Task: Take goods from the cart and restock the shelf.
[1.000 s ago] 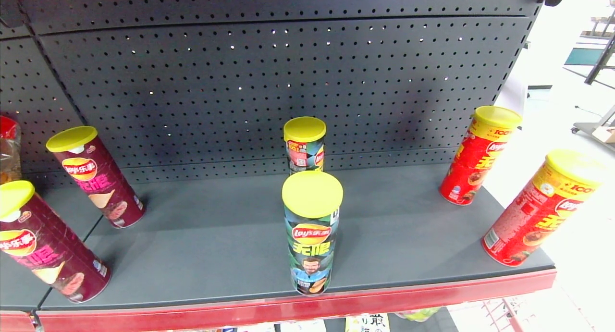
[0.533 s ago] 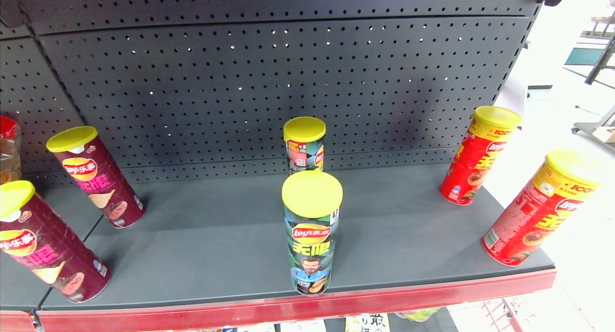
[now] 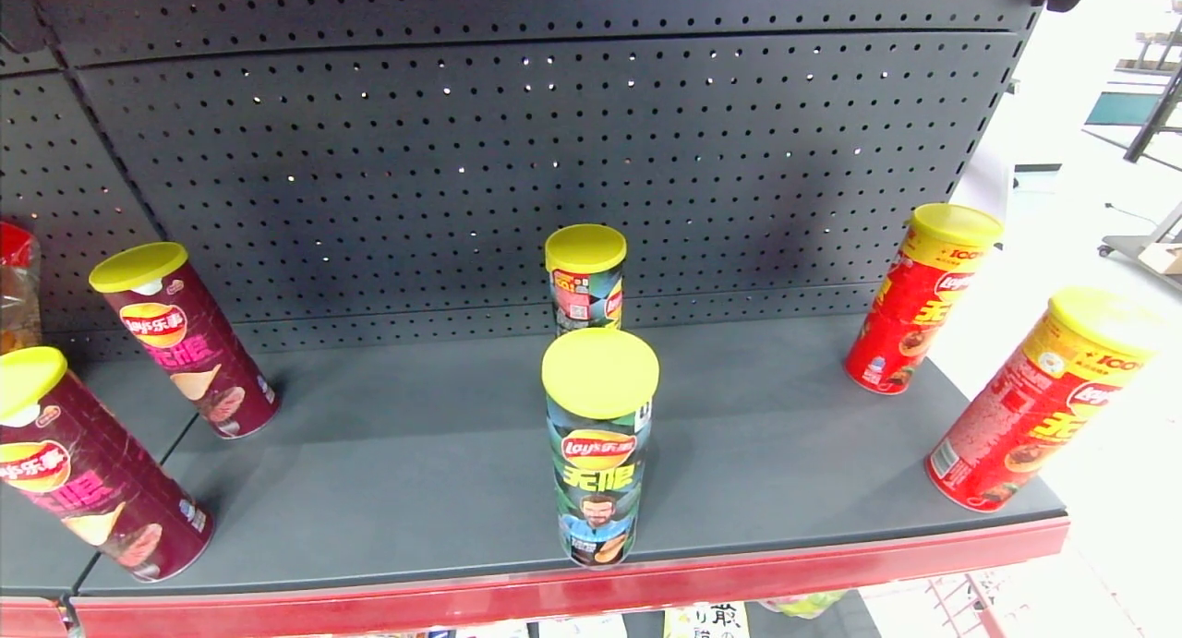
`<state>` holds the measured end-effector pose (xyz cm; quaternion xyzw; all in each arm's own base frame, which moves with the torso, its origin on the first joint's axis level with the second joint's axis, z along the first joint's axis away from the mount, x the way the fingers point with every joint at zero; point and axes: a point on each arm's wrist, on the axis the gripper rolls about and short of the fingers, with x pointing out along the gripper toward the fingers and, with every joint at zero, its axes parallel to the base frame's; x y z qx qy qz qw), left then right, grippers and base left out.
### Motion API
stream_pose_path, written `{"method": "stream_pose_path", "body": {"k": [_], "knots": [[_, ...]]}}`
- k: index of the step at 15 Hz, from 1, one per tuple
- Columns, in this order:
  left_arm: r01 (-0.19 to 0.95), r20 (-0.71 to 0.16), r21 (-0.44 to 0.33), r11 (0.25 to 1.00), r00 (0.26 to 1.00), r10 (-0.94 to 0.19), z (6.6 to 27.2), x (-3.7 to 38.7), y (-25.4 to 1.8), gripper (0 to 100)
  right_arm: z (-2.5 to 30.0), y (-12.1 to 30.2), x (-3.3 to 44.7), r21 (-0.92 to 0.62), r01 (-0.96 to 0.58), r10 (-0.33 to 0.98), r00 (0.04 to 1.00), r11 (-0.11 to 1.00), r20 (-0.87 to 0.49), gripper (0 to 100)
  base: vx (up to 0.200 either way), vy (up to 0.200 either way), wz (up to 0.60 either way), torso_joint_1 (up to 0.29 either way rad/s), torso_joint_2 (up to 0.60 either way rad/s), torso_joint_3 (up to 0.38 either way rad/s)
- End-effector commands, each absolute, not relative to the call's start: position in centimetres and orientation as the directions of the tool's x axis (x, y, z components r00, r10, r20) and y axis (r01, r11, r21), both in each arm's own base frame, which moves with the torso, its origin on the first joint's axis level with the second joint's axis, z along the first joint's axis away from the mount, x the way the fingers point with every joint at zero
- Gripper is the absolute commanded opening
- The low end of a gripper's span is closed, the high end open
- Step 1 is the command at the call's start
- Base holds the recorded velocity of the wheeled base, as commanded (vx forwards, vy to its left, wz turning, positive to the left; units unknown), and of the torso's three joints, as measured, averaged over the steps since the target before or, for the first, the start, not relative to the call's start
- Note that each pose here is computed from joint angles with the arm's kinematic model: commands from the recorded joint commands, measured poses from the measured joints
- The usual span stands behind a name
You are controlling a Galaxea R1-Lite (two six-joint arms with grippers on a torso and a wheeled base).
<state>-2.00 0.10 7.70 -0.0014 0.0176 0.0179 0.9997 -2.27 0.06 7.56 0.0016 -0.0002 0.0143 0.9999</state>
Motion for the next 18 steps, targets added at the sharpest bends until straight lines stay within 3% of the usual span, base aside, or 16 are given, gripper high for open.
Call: {"method": "stream_pose_path", "body": {"k": [1, 8, 13, 18], "knots": [[-0.046, -0.005, -0.004, 0.999, 0.999, 0.046, 7.58, -2.24, 0.09, 100, 7.56, 0.06, -2.28, 0.003, -0.028, 0.028, 1.0, 1.0, 0.002, 100, 0.0, 0.0, 0.0, 0.0, 0.0, 0.0], [-0.046, -0.005, -0.004, 0.999, 0.999, 0.046, 7.58, -2.24, 0.09, 100, 7.56, 0.06, -2.28, 0.005, -0.028, 0.028, 1.0, 1.0, 0.002, 100, 0.0, 0.0, 0.0, 0.0, 0.0, 0.0], [-0.044, -0.005, -0.004, 0.999, 0.999, 0.044, 7.58, -2.24, 0.09, 100, 7.56, 0.06, -2.28, 0.005, -0.028, 0.028, 1.0, 1.0, 0.002, 100, -0.2, 0.0, 0.0, 0.006, 0.0, 0.002], [-0.044, -0.005, -0.004, 0.999, 0.999, 0.044, 7.58, -2.24, 0.09, 100, 7.57, 0.07, -2.27, 0.0, -0.029, 0.029, 1.0, 1.0, 0.0, 100, 0.0, 0.0, 0.0, 0.0, 0.0, 0.0]]}}
